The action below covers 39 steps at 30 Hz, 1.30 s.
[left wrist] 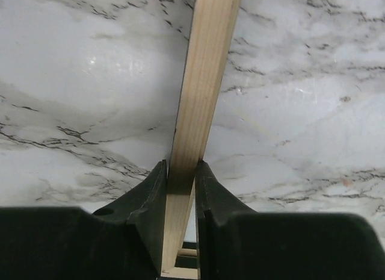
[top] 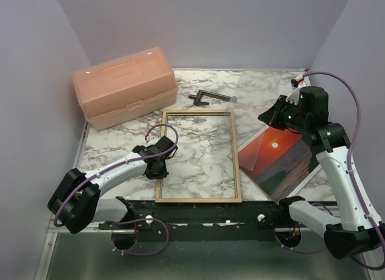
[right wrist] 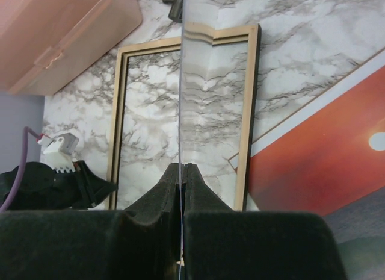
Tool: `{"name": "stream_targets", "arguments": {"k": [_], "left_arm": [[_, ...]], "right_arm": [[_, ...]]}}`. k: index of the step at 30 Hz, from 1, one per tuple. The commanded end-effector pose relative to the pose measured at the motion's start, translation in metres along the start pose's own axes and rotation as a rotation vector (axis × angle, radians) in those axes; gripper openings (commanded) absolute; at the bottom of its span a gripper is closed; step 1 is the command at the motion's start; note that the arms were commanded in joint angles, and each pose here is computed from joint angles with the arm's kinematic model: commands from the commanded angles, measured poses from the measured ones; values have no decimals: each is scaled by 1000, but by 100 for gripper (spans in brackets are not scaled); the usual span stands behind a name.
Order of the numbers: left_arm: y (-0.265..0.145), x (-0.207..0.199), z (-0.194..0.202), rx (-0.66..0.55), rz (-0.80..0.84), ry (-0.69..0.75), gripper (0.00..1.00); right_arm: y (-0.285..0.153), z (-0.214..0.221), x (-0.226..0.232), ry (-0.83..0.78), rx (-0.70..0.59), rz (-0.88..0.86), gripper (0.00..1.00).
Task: Put the photo into the frame
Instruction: Adjust the photo frame at the center of the board.
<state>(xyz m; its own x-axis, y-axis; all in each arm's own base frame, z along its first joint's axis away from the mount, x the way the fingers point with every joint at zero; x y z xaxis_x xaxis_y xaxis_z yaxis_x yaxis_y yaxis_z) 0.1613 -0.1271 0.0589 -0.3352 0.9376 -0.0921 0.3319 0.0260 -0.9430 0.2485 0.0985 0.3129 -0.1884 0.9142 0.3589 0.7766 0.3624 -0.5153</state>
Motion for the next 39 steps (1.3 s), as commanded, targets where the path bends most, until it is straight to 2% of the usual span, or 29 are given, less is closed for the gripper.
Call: {"name": "stream_targets", "arguments": {"k": [1, 6, 17, 22, 39], "left_arm": [[-5, -2, 17, 39, 38, -12, 6], [-13, -8, 29, 53, 56, -10, 5], [-21, -1, 52, 65, 29, 62, 0], [-23, 3, 54, 61, 40, 59, 0], [-19, -6, 53, 43, 90, 180, 0]], "right_arm": [[2, -4, 22, -20, -20, -174, 1], [4, 2, 31, -21, -12, -258, 1], [10, 7, 33, -16, 9, -298, 1], [12, 8, 34, -15, 15, -308, 1], [25, 22, 29, 7, 73, -314, 1]]}}
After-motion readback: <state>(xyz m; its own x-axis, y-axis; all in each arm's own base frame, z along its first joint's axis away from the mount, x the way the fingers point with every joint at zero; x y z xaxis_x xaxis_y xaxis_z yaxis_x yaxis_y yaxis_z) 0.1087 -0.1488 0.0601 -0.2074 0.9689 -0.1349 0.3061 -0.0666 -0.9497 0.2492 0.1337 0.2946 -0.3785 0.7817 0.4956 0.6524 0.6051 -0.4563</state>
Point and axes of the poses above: each gripper's point midway between its finger pads, its own y axis out along the fingers, its own x axis along the line the jaws close on, z = x × y, the point moved 4 cm from there along -y, back along the fingers, and after that the axes turned 9 degrees about -y, right-handed, at the moved point
